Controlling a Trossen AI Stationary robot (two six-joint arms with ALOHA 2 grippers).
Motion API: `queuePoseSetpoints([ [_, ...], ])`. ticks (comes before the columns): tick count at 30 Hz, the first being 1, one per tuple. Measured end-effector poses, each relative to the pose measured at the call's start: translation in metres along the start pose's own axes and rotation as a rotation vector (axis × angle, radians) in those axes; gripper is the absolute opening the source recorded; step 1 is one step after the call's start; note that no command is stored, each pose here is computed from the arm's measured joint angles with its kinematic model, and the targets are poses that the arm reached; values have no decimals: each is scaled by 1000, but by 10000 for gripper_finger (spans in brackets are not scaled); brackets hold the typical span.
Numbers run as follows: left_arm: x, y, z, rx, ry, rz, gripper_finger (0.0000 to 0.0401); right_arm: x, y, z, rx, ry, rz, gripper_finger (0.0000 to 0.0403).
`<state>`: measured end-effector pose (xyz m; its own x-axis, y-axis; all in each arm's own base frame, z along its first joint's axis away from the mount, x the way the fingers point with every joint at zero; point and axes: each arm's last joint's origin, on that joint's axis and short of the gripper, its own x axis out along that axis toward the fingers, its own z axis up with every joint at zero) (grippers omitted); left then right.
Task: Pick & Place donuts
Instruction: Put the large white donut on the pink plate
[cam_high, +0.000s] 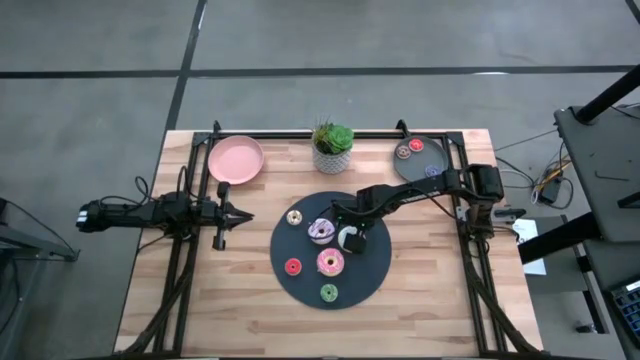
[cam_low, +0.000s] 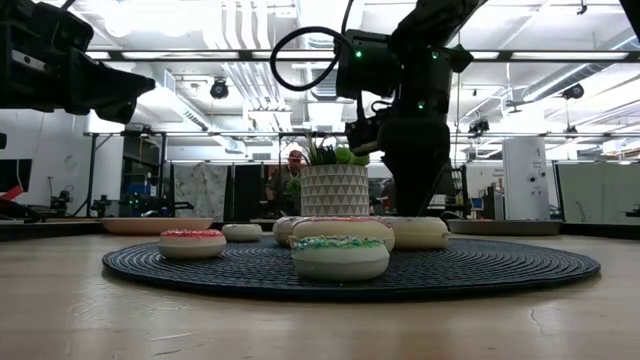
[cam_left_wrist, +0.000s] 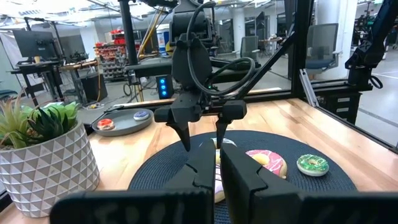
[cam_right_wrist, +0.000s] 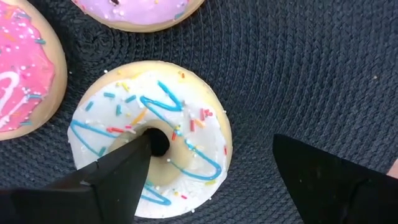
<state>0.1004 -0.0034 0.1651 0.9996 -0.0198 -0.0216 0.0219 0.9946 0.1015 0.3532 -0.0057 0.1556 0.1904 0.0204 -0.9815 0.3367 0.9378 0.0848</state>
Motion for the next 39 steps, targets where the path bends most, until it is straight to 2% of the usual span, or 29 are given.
queuePoseSetpoints([
  [39,0,0,0,0,0,0,0,5,-1,-6,6,38,18,324],
])
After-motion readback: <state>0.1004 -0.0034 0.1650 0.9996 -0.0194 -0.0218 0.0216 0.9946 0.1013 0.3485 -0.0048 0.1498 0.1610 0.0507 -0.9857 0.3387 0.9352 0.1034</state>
